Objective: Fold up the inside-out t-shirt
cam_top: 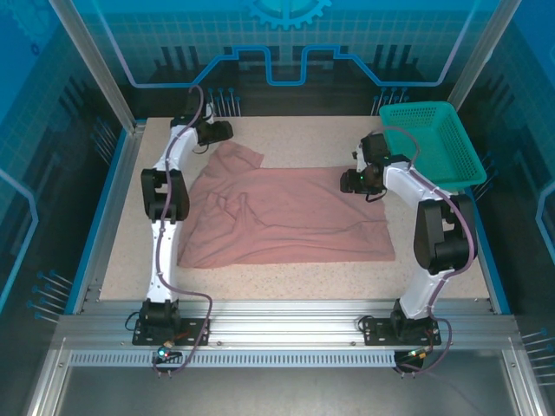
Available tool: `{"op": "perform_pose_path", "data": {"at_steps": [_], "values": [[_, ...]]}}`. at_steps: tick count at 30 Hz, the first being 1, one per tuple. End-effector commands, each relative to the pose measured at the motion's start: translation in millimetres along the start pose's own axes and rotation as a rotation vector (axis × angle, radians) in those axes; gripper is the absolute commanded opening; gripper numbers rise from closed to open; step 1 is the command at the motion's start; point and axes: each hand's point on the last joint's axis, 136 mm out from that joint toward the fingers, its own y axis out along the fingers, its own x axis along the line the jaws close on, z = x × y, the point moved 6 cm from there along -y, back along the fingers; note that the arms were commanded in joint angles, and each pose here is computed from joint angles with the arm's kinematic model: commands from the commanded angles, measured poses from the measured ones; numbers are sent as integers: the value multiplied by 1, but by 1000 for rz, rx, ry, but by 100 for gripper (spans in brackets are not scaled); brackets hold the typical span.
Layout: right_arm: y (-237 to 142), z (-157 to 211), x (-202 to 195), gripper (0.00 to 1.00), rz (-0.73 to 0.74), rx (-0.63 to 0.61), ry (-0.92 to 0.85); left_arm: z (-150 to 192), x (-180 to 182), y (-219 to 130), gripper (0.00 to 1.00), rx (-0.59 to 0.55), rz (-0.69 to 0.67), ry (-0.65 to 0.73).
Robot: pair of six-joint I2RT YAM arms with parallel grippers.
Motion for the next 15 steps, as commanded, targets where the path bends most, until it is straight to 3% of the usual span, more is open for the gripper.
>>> {"op": "perform_pose_path", "data": {"at_steps": [1,8,15], "values": [[-5,2,5,53,-11,-7,-21,14,2,3,69,93,-42,62],[-3,2,8,53,-15,-1,-26,16,-2,15,70,87,-28,126],[-1,6,10,52,-19,4,-24,26,-7,25,56,118,-17,145]]}}
